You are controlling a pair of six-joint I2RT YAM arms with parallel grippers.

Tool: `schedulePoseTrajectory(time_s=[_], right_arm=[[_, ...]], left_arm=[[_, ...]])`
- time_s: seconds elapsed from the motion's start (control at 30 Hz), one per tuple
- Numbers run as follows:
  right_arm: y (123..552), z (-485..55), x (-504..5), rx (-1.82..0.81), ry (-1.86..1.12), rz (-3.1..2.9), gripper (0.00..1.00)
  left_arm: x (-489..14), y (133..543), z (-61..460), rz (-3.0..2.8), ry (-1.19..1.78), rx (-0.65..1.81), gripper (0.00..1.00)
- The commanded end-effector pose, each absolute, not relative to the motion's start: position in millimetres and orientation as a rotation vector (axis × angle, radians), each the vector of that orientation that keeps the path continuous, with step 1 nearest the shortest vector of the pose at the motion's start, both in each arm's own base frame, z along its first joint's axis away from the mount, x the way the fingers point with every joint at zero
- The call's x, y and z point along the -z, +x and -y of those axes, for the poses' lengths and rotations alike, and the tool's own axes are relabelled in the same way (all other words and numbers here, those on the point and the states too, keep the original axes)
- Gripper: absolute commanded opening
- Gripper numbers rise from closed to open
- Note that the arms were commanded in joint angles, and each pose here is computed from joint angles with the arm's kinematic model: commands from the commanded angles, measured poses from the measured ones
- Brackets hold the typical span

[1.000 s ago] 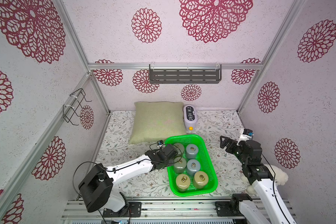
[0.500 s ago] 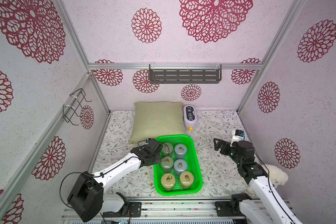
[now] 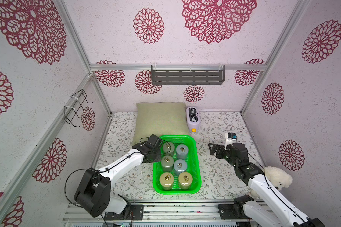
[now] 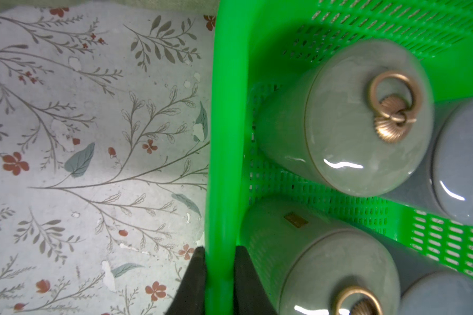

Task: Take the tea canister out of the basket
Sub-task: Move the basket to the center of the board.

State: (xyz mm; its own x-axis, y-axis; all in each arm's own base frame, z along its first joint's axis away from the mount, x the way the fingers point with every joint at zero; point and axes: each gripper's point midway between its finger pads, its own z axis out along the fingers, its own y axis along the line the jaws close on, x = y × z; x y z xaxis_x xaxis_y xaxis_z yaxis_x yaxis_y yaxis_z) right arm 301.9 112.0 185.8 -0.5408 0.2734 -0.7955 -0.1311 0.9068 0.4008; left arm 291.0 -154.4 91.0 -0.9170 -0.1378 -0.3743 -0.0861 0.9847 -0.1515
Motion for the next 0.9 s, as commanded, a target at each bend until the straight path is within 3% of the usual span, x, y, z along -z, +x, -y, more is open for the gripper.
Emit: schedulePoseTrajectory(time_s=[0.0, 0.1, 0.13, 0.2, 0.27, 0.33, 0.37, 0.87], right_arm=[[304.4, -121.3, -197.5, -0.533, 0.087, -2.033, 0.99], [301.8, -133.6, -199.2, -0.560, 0.042, -2.033, 0.99], [301.0, -138.5, -200.4, -0.574, 0.019, -2.031, 0.99], [299.2, -148.5, -201.7, -0.585, -0.026, -2.041, 0.99], [297.3, -159.7, -204.1, -0.580, -0.079, -2.058, 0.99], [296.2, -170.5, -205.9, -0.576, -0.123, -2.084, 0.99], [295.5, -178.7, -206.6, -0.575, -0.156, -2.102, 0.99], [322.2, -267.9, -180.6, -0.401, -0.474, -2.358, 0.99]], left_arm=[[-93.8, 322.7, 143.9, -2.631, -0.280, 0.154, 0.11], [-99.6, 319.3, 143.8, -2.614, -0.286, 0.183, 0.31], [-101.5, 316.9, 142.5, -2.609, -0.288, 0.186, 0.43], [-109.3, 313.6, 139.6, -2.585, -0.291, 0.198, 0.55], [-119.0, 309.3, 137.0, -2.553, -0.296, 0.221, 0.76], [-131.0, 306.0, 137.7, -2.518, -0.282, 0.265, 0.89], [-138.0, 304.5, 138.7, -2.498, -0.273, 0.295, 1.00], [-183.2, 273.7, 168.1, -2.282, -0.149, 0.688, 0.97]])
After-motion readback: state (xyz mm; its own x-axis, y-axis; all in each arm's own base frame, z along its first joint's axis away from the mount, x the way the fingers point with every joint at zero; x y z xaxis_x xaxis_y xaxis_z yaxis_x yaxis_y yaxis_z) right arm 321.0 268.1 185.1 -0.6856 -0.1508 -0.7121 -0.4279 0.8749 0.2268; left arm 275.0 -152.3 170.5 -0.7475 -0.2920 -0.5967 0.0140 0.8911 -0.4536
